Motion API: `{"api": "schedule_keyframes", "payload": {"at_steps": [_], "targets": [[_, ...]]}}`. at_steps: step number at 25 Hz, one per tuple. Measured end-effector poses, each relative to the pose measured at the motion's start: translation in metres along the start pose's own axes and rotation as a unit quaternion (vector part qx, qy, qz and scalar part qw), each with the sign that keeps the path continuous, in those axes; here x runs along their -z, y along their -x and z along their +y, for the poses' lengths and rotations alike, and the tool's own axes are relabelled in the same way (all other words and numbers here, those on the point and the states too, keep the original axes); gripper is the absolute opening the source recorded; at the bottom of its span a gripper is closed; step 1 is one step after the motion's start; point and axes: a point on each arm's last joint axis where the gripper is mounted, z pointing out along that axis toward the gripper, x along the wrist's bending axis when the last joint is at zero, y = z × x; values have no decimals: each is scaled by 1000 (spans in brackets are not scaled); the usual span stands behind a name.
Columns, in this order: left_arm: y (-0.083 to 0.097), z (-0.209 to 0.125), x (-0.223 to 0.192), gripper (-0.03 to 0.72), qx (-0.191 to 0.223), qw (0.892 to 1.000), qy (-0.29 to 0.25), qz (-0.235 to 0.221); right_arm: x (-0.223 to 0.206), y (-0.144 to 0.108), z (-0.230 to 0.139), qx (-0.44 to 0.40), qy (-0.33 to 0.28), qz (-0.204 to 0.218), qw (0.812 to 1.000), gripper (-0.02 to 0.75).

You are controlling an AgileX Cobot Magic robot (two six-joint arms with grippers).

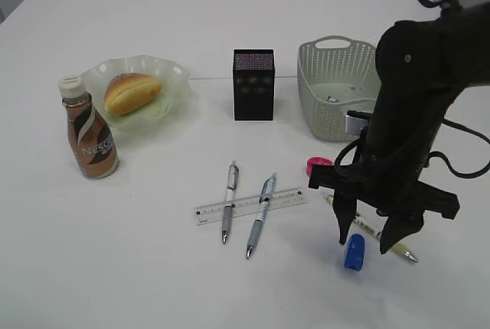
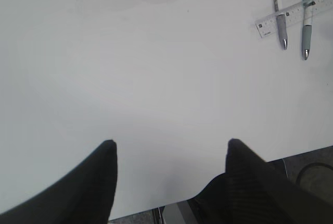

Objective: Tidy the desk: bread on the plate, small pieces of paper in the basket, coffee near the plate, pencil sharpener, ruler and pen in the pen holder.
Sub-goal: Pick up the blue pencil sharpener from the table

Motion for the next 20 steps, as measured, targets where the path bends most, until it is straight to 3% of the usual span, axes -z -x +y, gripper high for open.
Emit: {"api": "schedule_keyframes", "payload": {"at_steps": [20], "targets": [[0, 0, 0, 470, 0, 1000, 0, 0, -28, -5, 14, 1, 16, -1, 1000, 414]]}}
